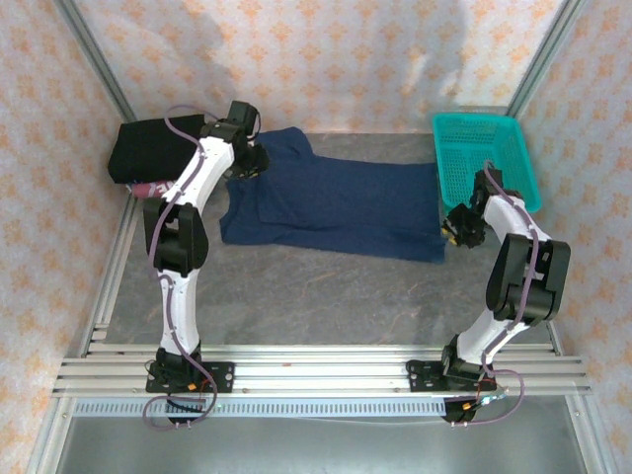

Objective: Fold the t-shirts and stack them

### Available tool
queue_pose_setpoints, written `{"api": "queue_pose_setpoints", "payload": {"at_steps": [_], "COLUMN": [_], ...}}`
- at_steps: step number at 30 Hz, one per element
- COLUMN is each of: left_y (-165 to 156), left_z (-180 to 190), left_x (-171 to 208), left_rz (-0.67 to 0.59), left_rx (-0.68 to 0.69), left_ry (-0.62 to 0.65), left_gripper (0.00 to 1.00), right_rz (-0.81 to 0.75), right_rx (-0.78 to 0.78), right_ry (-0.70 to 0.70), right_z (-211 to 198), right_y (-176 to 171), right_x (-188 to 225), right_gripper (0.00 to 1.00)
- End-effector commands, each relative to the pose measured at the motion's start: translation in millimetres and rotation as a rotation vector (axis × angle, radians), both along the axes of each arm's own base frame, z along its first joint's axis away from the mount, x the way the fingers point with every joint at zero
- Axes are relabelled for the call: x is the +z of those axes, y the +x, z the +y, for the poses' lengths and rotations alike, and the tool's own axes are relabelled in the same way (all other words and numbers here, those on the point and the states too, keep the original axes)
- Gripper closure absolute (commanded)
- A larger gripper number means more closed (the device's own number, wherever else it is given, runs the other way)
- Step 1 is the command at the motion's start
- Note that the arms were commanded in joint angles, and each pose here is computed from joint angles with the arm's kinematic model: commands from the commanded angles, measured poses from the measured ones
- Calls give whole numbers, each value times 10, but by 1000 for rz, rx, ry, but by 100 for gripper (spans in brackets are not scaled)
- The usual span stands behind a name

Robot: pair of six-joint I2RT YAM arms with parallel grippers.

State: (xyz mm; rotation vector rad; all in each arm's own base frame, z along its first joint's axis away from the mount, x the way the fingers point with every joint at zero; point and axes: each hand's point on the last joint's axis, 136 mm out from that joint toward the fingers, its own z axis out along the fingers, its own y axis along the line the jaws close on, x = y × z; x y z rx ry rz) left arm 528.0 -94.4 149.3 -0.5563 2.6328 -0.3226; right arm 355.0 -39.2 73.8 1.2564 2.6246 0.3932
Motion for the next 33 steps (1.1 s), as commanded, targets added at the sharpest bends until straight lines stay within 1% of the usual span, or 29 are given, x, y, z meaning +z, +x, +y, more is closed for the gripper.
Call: {"api": "queue_pose_setpoints", "payload": {"at_steps": [1,2,4,5,6,7,9,11,13,14,16,17,19,22,25,27,29,33], "left_y": [170,165,76,-13,-122,-287,-609,-1025,-1368,-1516,-1700,-1746,-1758,-1680,-1584,-1521,-1495,-1384], "left_z": [-140,-147,-51,31,99,147,190,293,346,368,377,378,398,420,452,439,513,555], "left_x": [426,566,837,975,1022,1105,1033,801,520,340,28,-101,-258,-401,-574,-694,-813,-913], "left_rz": [-124,-158,-213,-234,-233,-239,-197,-104,-42,-12,28,41,43,39,54,68,91,81], "left_rx": [49,54,78,93,107,119,120,123,125,134,158,167,182,201,227,237,267,296], "left_ry": [-121,-138,-117,-103,-99,-107,-113,-63,-46,-47,-84,-97,-96,-91,-81,-84,-45,-24], "left_gripper": [37,30,0,0,0,0,0,0,1,3,8,13,19,21,27,30,34,38], "right_rz": [-109,-134,-170,-177,-190,-208,-227,-197,-166,-171,-152,-140,-124,-84,-44,-31,-24,-5], "right_rx": [-26,-20,8,27,45,65,116,163,196,207,213,212,227,242,233,229,216,203], "right_ry": [-28,-42,-71,-87,-95,-91,-61,-21,12,11,18,25,36,18,12,4,-15,-43], "right_z": [-69,-73,-73,-60,-37,13,149,282,401,440,482,499,554,559,525,506,461,398], "right_y": [129,105,10,-85,-182,-280,-475,-712,-866,-932,-969,-962,-904,-806,-702,-621,-545,-443], "right_x": [219,306,489,580,666,731,788,745,617,593,458,386,265,71,-130,-201,-260,-389], "right_gripper": [56,51,42,38,36,34,31,31,30,30,31,32,32,34,38,39,41,48]}}
